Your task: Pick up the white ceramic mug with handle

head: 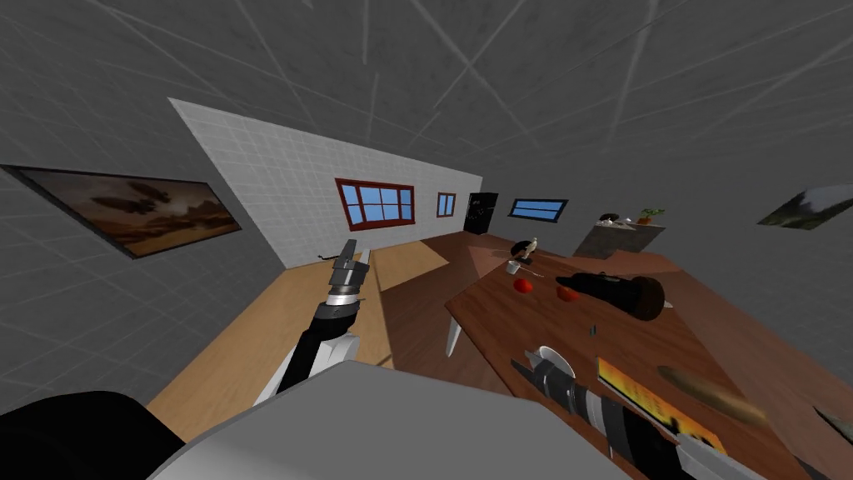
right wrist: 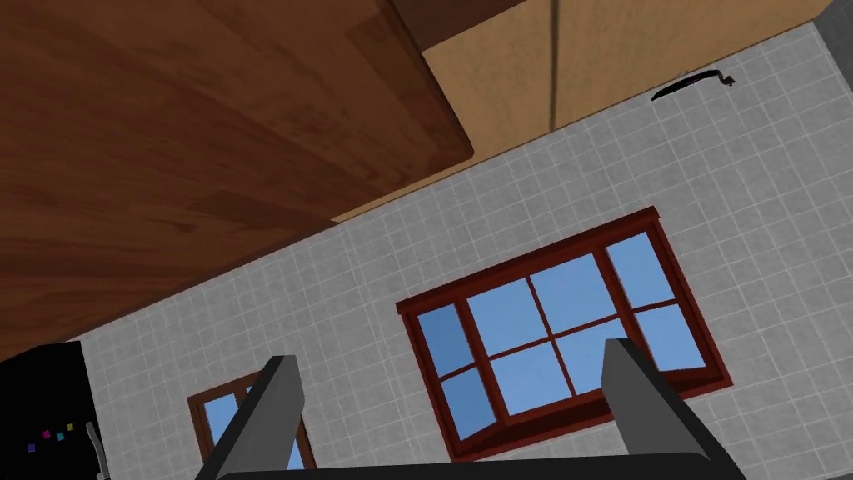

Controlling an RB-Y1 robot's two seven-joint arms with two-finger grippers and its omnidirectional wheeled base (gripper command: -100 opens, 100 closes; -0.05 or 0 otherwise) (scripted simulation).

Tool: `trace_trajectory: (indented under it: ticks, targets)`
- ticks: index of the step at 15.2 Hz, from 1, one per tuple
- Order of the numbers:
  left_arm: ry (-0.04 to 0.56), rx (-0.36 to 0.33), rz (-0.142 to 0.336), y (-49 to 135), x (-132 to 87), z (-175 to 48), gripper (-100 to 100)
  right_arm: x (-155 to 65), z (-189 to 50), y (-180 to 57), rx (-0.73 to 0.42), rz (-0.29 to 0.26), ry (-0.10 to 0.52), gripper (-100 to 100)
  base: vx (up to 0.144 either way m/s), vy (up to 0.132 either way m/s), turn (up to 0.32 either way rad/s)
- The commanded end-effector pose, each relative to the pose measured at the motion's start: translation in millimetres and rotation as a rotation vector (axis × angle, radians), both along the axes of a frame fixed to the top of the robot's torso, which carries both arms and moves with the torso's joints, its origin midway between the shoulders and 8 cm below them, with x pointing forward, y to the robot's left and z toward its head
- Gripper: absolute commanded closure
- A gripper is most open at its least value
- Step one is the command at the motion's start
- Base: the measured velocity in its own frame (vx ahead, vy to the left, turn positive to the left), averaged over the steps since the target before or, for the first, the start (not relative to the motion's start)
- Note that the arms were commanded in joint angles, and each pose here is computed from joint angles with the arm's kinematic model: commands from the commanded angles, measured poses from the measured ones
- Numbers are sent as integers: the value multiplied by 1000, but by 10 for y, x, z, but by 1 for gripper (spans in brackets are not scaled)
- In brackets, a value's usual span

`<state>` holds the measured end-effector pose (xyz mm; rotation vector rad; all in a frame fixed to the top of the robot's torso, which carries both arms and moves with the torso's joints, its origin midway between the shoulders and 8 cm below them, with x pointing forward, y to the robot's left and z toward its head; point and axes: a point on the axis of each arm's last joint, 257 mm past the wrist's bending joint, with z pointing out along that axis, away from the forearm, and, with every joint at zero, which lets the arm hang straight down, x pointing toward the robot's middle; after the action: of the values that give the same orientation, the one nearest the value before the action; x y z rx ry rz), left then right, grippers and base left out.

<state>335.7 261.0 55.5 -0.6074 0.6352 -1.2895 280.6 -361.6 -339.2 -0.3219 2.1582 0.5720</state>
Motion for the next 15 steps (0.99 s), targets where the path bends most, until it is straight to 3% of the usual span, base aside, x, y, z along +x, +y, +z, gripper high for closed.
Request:
trace_trajectory:
  ticks: [1,4,5,6,8,9,12,13,15]
  targets:
    - [0,0,0,0,0,0,0,-143,-142,-259,-92,32,37,-100,21,10,288]
    - [0,0,0,-1,0,0,0,-285,-236,-626,-206,65,81,-100,28,-4,312]
    - [0,0,0,0,0,0,0,-288,-238,-646,-210,64,83,-100,25,-14,62]
    - [0,0,0,0,0,0,0,-428,-319,-859,-282,93,116,-100,22,-6,219]
    - [0,0,0,0,0,0,0,-434,-314,-938,-299,91,122,-100,19,-9,183]
    - [0,0,0,0,0,0,0,-578,-366,-1165,-373,124,157,-100,22,-9,210]
    - [0,0,0,0,0,0,0,-750,-406,-1511,-463,145,203,-100,27,-23,302]
    - [0,0,0,0,0,0,0,-918,-438,-1750,-531,171,242,-100,36,-38,301]
    - [0,0,0,0,0,0,0,-918,-428,-1778,-537,171,244,-100,28,-34,157]
